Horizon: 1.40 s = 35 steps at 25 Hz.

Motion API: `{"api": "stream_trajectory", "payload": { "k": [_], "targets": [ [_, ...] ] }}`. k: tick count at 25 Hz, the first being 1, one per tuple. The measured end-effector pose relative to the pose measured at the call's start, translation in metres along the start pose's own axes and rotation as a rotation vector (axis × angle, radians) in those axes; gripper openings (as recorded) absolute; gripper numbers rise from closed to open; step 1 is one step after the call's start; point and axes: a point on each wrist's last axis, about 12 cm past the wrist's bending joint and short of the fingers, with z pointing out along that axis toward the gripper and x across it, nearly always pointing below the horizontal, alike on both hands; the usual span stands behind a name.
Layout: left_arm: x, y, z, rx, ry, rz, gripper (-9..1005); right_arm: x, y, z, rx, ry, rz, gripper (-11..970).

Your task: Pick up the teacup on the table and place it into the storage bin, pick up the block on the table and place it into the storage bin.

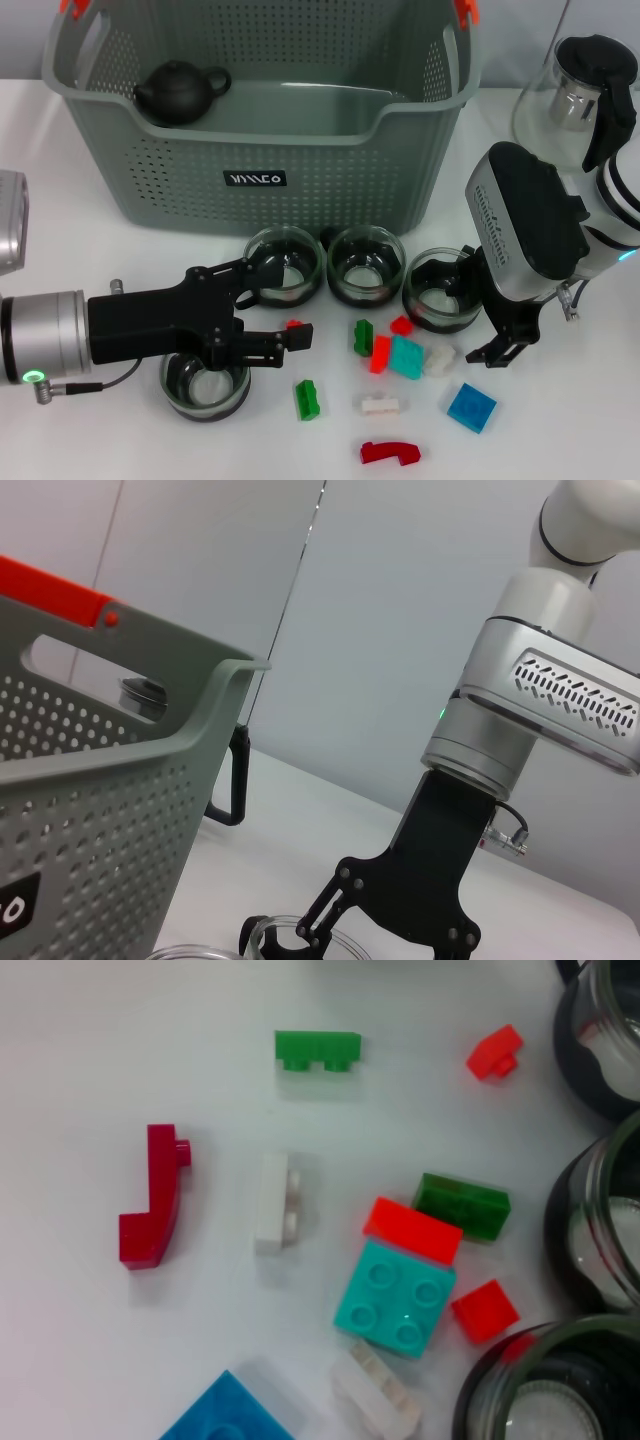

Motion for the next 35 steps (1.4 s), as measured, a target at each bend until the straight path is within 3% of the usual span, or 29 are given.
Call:
{"api": "stream_trajectory", "payload": {
  "k": [7, 17, 31, 35],
  "targets": [
    [0.001, 0.000, 0.000, -0.001, 0.000, 0.001, 942, -0.002, -0.001, 0.000, 0.004, 0.004, 0.019, 825],
    [0.001, -0.001, -0.001, -0.003, 0.000, -0.001, 941, -0.001, 0.000, 0.002, -0.018, 0.010, 0.024, 384],
    [0.001, 0.000, -0.002, -0.005, 0.002, 0.002, 940, 0.001, 0.003, -0.001, -0.046, 0.003, 0.046, 56],
    [0.000, 0.000, -0.004, -0.004, -0.002, 0.004, 940, 0.002, 0.005, -0.014, -0.058, -0.011, 0.076, 57]
  ]
}}
